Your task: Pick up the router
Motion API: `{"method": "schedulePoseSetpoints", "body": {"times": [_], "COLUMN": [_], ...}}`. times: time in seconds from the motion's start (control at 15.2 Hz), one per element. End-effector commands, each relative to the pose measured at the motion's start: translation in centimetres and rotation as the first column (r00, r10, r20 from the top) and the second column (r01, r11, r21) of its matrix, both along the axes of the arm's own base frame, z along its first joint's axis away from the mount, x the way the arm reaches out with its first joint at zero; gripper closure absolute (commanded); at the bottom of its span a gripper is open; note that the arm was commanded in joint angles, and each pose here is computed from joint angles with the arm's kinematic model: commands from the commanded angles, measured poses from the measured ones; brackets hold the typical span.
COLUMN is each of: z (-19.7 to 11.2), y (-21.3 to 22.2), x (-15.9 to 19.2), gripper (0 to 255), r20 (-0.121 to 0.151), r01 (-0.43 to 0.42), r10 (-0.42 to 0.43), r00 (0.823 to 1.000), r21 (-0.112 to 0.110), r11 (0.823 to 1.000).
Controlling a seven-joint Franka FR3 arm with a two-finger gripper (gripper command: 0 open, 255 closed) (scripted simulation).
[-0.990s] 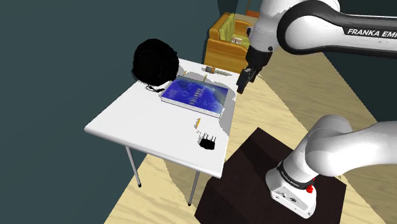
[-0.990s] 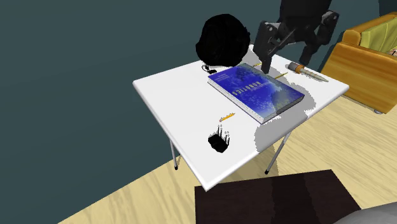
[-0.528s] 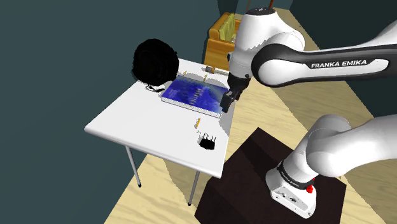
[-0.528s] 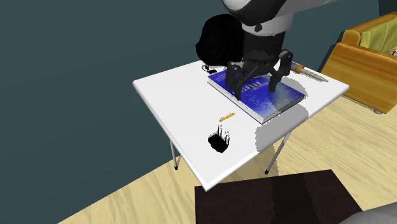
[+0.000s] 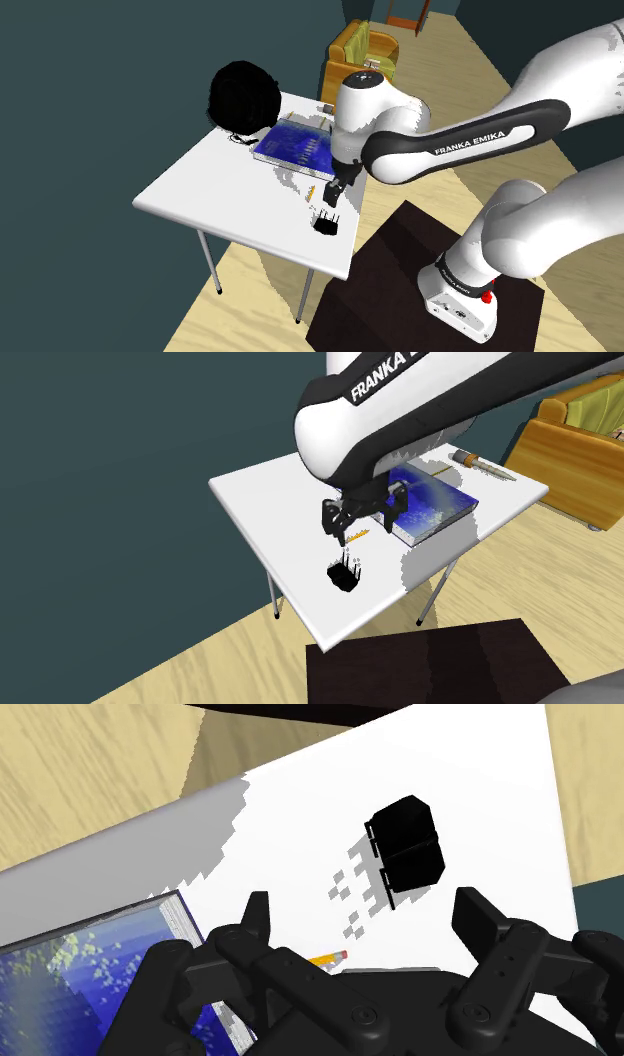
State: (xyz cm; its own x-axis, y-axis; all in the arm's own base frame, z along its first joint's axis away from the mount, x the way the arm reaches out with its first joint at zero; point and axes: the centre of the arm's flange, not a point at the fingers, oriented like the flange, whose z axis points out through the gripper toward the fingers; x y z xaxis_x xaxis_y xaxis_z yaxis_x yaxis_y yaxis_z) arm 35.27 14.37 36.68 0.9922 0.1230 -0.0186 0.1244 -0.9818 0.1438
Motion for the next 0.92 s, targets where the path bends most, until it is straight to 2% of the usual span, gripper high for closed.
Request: {"method": "schedulePoseSetpoints", "body": {"times": [0.0, 0.26, 0.86], "z": [-2.4, -7.1, -11.6], "y": [1.5, 4.0, 4.3], "x": [0.3, 1.0, 1.0], "gripper": [0, 0, 0], "r20": [-0.006, -0.021, -0.022], "r01": [-0.006, -0.016, -0.018], "r10": [0.006, 0.016, 0.017], "r00": [1.000, 1.000, 1.000], "r21": [-0.005, -0.019, -0.020], "r11": [1.000, 1.000, 1.000]}}
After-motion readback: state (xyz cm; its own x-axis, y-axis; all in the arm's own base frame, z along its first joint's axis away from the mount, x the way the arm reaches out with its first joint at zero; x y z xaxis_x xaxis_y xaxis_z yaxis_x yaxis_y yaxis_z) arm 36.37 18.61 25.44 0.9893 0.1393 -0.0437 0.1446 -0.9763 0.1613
